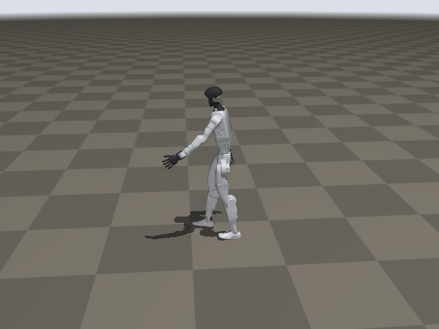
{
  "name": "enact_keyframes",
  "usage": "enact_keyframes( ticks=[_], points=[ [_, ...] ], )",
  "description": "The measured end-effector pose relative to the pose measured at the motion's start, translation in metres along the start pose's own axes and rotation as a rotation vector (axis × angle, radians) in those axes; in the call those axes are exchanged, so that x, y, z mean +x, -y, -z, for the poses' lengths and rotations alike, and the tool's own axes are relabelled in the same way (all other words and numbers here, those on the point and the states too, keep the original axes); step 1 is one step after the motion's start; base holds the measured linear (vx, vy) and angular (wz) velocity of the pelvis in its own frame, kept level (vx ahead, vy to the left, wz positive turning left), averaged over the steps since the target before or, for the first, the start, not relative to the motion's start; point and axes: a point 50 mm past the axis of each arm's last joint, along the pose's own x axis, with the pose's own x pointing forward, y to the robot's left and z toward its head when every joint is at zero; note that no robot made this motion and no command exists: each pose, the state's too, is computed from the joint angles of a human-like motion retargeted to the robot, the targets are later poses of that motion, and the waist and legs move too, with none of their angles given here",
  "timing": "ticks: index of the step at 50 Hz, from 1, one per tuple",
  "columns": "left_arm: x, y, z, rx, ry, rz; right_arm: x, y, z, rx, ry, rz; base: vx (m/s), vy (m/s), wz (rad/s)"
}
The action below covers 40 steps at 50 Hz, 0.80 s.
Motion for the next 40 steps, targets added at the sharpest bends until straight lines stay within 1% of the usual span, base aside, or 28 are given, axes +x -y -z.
enact_keyframes(
  ticks=[3, 5, 8, 11, 15, 18, 20, 23, 26, 29, 32, 35, 37, 40],
  points=[
    [0.003, -0.001, -0.019, -0.024, 0.054, 0.014, -0.001, -0.014, 0.018, 0.018, -0.053, -0.075, -0.38, 0.06, -0.88],
    [0.003, 0.006, -0.026, -0.034, 0.078, 0.044, -0.002, -0.024, 0.029, 0.039, -0.088, -0.126, -0.32, -0.07, -0.91],
    [0.0, 0.024, -0.027, -0.027, 0.1, 0.109, -0.004, -0.039, 0.037, 0.061, -0.129, -0.169, -0.27, -0.12, -0.44],
    [-0.006, 0.046, -0.018, 0.011, 0.103, 0.204, -0.004, -0.044, 0.031, 0.059, -0.132, -0.16, -0.25, -0.17, 0.0],
    [-0.018, 0.063, 0.015, 0.101, 0.055, 0.315, -0.001, -0.031, 0.004, -0.006, -0.076, -0.066, -0.27, -0.22, 0.22],
    [-0.028, 0.059, 0.052, 0.144, -0.021, 0.308, -0.001, 0.002, -0.036, -0.083, 0.026, 0.085, -0.33, -0.26, 0.27],
    [-0.038, 0.047, 0.084, 0.155, -0.095, 0.25, -0.006, 0.031, -0.07, -0.118, 0.124, 0.216, -0.37, -0.25, 0.1],
    [-0.063, 0.018, 0.144, 0.134, -0.272, 0.071, -0.027, 0.083, -0.124, -0.113, 0.314, 0.44, -0.38, -0.22, -0.09],
    [-0.107, -0.017, 0.207, 0.079, -0.523, -0.159, -0.06, 0.127, -0.173, -0.048, 0.524, 0.611, -0.38, -0.23, -0.13],
    [-0.167, -0.05, 0.259, 0.01, -0.803, -0.355, -0.094, 0.155, -0.211, 0.042, 0.702, 0.684, -0.36, -0.23, -0.06],
    [-0.225, -0.07, 0.292, -0.052, -1.027, -0.471, -0.116, 0.167, -0.232, 0.116, 0.803, 0.682, -0.33, -0.2, 0.04],
    [-0.27, -0.078, 0.311, -0.106, -1.165, -0.521, -0.118, 0.165, -0.234, 0.158, 0.814, 0.627, -0.28, -0.14, 0.14],
    [-0.29, -0.079, 0.318, -0.136, -1.209, -0.533, -0.107, 0.158, -0.225, 0.171, 0.779, 0.567, -0.24, -0.07, 0.26],
    [-0.302, -0.076, 0.322, -0.165, -1.231, -0.534, -0.08, 0.14, -0.197, 0.188, 0.681, 0.475, -0.22, 0.01, 0.4]
  ],
)
